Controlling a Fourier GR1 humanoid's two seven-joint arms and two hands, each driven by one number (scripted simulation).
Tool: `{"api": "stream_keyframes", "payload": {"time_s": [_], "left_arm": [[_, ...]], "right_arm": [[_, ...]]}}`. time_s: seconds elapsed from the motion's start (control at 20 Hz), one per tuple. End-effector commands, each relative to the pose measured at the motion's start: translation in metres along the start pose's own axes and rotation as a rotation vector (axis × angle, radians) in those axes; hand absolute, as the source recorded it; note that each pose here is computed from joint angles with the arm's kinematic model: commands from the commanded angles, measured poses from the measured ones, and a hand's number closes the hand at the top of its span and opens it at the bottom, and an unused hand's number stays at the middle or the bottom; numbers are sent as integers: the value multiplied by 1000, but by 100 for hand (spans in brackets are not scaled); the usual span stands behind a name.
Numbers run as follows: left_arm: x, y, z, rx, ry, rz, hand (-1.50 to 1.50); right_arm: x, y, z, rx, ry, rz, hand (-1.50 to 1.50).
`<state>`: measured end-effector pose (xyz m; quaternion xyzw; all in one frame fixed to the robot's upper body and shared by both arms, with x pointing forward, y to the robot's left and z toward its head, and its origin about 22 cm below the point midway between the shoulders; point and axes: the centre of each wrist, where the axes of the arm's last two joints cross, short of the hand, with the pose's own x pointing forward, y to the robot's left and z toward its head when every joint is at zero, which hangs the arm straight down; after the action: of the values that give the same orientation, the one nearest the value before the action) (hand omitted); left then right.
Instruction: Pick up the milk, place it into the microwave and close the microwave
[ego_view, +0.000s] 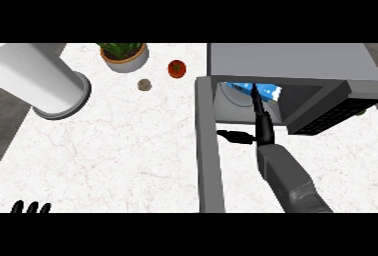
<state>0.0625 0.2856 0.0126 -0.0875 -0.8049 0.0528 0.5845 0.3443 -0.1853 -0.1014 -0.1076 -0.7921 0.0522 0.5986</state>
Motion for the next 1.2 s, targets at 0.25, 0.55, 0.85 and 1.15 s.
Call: {"api": "stream_keyframes", "payload": {"time_s": [0.25, 0.55, 0.85, 1.15], "left_arm": [[4, -10, 3, -49, 70, -22, -150], [-17, -11, 2, -85, 83, -42, -150], [-36, -15, -8, -175, 147, 6, -150], [-47, -47, -41, -351, 204, -33, -150]], "right_arm": [[-27, -27, 44, 124, -3, -154, -150], [-39, -53, 74, 98, 6, -132, -150], [-43, -96, 97, 27, -3, -118, -150], [-43, -145, 128, -8, 6, -91, 150]]}}
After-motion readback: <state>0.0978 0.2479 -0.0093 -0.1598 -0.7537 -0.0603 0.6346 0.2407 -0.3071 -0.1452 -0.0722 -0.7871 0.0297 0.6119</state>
